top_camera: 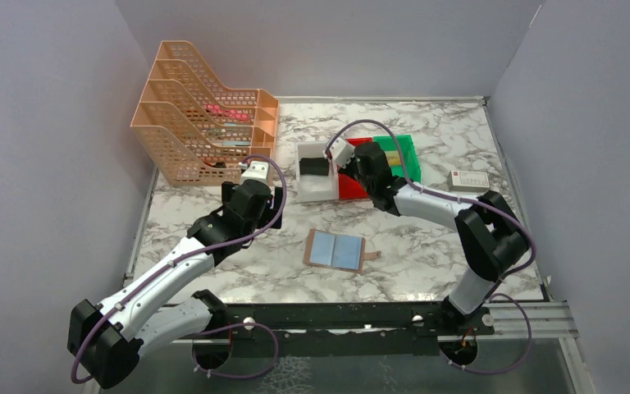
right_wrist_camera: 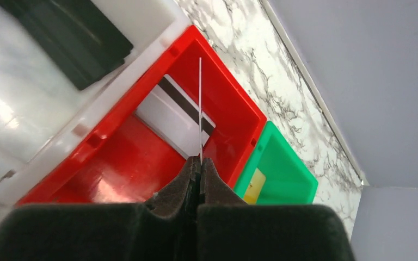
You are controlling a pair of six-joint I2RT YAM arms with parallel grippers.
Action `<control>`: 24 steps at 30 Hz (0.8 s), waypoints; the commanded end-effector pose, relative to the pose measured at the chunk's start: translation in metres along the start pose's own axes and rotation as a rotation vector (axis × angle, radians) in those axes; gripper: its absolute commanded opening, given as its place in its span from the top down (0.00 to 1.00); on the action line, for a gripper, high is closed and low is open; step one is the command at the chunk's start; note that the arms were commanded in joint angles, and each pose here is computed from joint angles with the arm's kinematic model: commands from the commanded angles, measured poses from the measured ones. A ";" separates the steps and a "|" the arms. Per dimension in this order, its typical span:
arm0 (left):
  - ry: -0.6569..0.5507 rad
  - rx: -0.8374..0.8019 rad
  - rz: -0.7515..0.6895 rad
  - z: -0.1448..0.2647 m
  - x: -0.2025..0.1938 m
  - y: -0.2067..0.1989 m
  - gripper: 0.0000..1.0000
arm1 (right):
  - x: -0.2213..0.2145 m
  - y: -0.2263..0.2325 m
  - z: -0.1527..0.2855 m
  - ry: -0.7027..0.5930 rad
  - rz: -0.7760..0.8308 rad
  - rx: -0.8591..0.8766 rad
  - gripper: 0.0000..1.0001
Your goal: Take the credit cards out of the card holder
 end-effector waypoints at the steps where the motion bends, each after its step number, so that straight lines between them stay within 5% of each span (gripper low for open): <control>1: -0.010 0.018 -0.002 0.001 0.001 0.004 0.01 | -0.002 -0.017 -0.026 0.004 0.012 0.004 0.99; 24: 0.035 -0.009 -0.009 -0.008 -0.003 0.003 0.01 | -0.048 -0.004 -0.070 0.148 0.243 0.058 0.93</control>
Point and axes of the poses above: each gripper's point midway between its finger pads, its own z axis back along the fingers, its own y axis along the line the jaws close on, x = y × z, the point moved 3 cm from there along z, back along the fingers, and after that the axes turned 13 degrees about -z, right-handed, at the moved point
